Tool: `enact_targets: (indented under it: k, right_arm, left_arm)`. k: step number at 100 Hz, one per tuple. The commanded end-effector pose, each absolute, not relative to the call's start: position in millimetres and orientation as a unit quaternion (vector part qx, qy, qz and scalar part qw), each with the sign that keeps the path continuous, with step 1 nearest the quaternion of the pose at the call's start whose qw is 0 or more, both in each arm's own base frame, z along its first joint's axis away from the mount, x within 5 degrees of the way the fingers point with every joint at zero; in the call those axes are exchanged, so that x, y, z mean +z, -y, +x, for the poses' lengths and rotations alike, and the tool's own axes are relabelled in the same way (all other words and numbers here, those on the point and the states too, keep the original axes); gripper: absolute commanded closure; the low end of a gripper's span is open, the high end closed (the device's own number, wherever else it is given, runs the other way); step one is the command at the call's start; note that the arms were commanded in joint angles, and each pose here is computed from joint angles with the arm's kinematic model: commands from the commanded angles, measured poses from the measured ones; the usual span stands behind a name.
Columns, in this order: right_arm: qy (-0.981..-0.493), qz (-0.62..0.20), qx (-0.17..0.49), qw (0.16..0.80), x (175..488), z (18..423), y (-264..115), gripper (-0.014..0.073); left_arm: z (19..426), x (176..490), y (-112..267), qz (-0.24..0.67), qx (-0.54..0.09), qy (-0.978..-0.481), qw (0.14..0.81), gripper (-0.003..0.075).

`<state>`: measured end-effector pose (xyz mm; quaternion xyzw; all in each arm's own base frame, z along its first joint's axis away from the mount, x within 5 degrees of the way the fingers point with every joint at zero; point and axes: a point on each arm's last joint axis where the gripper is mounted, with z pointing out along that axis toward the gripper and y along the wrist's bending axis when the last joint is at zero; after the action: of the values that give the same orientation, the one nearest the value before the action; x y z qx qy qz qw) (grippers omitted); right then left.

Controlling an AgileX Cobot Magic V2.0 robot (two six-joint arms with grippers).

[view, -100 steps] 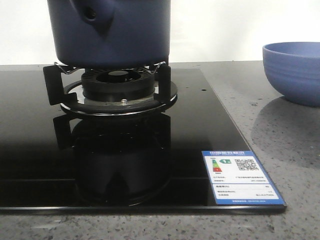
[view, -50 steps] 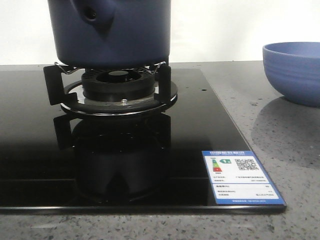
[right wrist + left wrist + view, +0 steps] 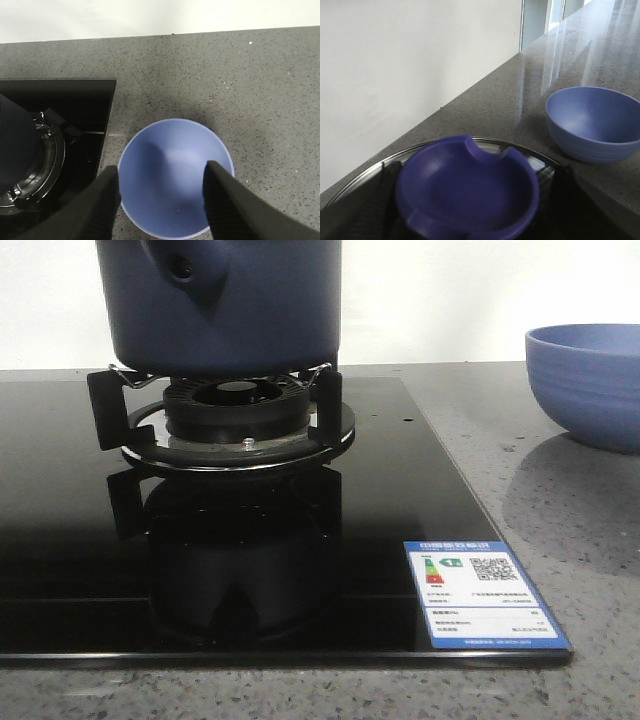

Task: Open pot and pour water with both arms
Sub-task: 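Lower the glass lid back onto the pot with the left gripper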

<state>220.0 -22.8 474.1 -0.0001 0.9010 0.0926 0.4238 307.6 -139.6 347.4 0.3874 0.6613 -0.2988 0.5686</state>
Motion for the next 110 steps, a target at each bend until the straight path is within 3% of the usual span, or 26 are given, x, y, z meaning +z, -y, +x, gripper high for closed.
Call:
enact_targets:
  k: [1,27,39,47,62,68,80,92,110]
  right_arm:
    - [-0.878,-0.006,0.092,0.470,491.1,211.2,19.5,0.0248]
    - [-0.876,-0.006,0.096,0.473,491.9,211.6,19.0,0.0248]
    - [-0.862,-0.023,0.118,0.493,496.4,212.2,13.9,0.0286]
    - [-0.847,-0.040,0.151,0.508,500.7,212.7,7.6,0.0372]
    - [-0.780,-0.054,0.228,0.580,513.8,213.4,-4.1,0.0626]
    - [-0.749,-0.054,0.256,0.609,516.2,213.0,-7.5,0.0662]
    - [-0.720,-0.065,0.234,0.650,507.5,208.5,-11.8,0.0638]
    - [-0.702,-0.077,0.185,0.684,492.7,191.1,-16.0,0.0638]
    - [-0.666,-0.047,0.096,0.738,458.0,150.2,-10.8,0.0638]
  left_arm:
    - [293.0,385.9,135.5,0.371,-0.322,-0.621,0.611,0.0164]
    - [256.3,438.8,93.1,0.346,-0.264,-0.580,0.688,0.0182]
    - [236.0,461.4,71.7,0.308,-0.238,-0.571,0.722,0.0258]
    - [222.5,473.3,60.9,0.276,-0.231,-0.572,0.737,0.0363]
    - [205.1,486.5,47.4,0.242,-0.212,-0.567,0.758,0.0621]
    - [200.5,489.3,45.2,0.241,-0.205,-0.564,0.763,0.0738]
    - [191.6,492.7,40.8,0.231,-0.179,-0.567,0.770,0.0741]
    - [183.7,488.9,31.3,0.166,-0.159,-0.590,0.774,0.0741]
    - [156.8,455.1,16.6,0.075,-0.108,-0.615,0.778,0.0741]
